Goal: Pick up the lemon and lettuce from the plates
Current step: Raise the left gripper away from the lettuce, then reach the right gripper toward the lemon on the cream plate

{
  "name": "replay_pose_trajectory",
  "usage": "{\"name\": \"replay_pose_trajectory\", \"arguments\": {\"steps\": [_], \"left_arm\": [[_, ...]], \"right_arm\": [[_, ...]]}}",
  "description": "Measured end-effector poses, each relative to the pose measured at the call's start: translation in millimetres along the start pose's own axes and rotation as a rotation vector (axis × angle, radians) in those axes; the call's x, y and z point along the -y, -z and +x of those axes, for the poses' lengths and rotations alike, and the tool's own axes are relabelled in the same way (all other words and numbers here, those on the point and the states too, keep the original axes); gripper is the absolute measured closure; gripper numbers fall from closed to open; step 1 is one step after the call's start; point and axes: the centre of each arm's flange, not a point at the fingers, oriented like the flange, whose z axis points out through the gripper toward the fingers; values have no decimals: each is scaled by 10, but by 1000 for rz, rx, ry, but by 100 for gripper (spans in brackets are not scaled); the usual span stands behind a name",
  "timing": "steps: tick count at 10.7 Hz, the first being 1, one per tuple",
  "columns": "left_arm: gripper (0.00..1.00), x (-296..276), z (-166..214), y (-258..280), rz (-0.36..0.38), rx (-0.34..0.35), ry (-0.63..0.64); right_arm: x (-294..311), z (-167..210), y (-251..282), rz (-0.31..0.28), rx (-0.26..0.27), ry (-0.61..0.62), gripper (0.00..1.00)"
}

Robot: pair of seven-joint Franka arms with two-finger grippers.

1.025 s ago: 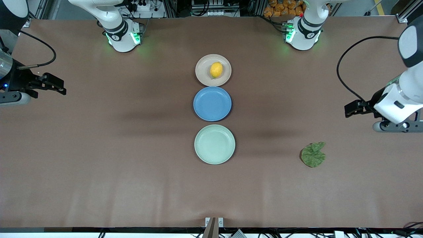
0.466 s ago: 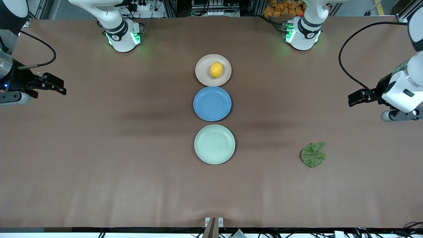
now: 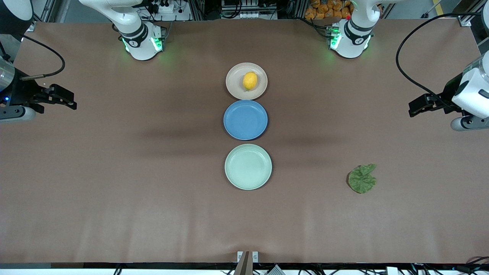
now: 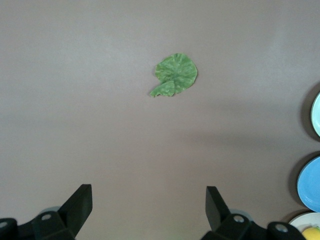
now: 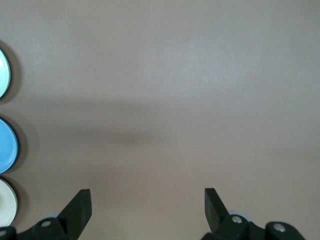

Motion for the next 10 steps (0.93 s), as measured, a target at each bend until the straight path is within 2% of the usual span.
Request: {"name": "replay_pose_trajectory", "arguments": {"steps": [7, 10], "left_arm": [[0, 163, -80, 179, -3, -31, 27], [0, 167, -85, 186, -3, -31, 28]], "right_arm": [[514, 26, -234, 1, 48, 78, 0], [728, 74, -510, 103, 99, 90, 0]]}}
